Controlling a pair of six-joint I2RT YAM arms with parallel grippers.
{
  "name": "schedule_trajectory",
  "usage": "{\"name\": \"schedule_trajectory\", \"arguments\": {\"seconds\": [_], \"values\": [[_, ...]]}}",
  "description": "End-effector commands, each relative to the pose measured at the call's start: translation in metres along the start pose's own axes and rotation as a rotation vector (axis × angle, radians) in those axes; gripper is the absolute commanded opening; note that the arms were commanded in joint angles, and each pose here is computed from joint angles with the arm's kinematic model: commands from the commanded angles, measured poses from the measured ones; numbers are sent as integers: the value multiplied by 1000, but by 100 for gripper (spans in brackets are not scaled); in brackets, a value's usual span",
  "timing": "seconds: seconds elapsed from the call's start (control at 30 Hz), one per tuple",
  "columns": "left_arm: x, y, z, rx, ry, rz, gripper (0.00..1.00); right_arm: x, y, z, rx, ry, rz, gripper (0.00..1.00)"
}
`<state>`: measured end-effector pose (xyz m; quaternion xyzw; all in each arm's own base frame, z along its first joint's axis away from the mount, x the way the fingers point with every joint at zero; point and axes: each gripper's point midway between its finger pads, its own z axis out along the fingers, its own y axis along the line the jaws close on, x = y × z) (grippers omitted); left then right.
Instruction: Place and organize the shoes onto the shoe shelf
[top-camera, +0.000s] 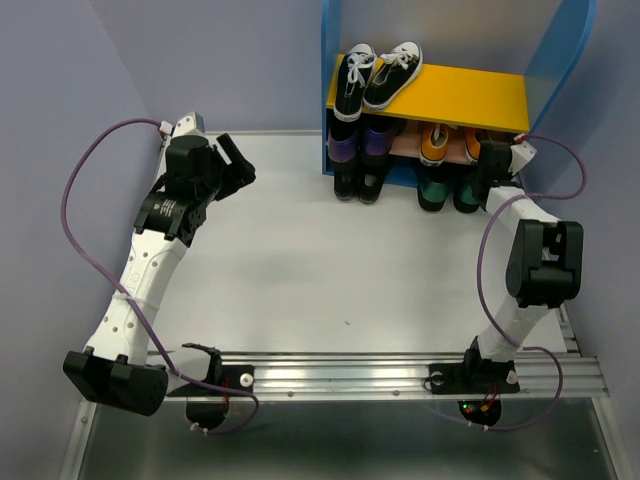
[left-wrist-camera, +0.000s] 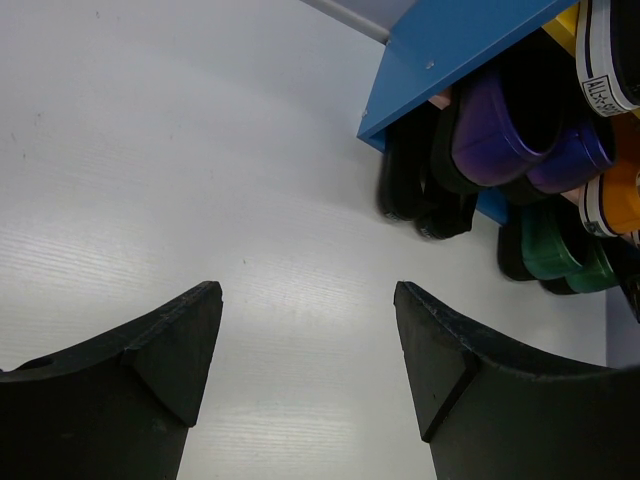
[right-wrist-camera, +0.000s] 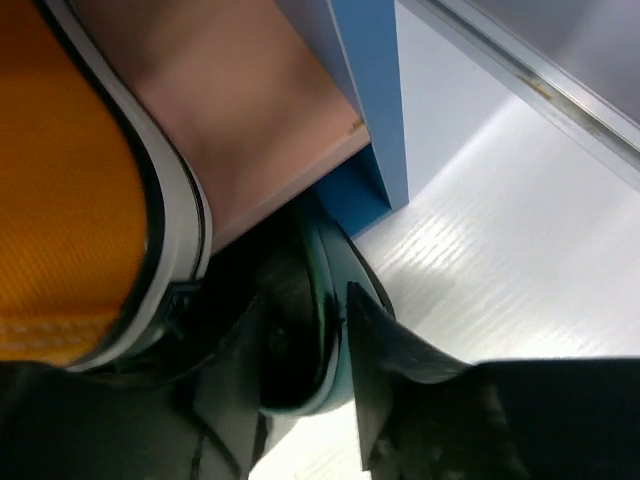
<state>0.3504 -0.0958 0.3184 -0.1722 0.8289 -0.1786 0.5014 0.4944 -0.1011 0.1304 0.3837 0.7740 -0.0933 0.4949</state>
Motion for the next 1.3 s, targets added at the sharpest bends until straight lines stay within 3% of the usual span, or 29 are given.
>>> {"name": "schedule_trajectory", "arguments": {"seconds": [0.0,0.13,0.33,0.83,1.27], "values": [[-12,-5,-11,26,-46,-6,80,-31,15,-22,-91,-77,67,55],[-14,-6,-11,27,-48,-2,80,-37,9,-37,-105,-91,55,81],[-14,-4,-11,21,-51,8,80,-33,-9,-62,-104,-78,18,100],[-45,-3,-24,-21,-142,61,80,-2,-71,-138,-43,79,-69,100],[-55,-7,-34,2,-182,94,81,-5,-95,-171,-14,65,-34,100]]}}
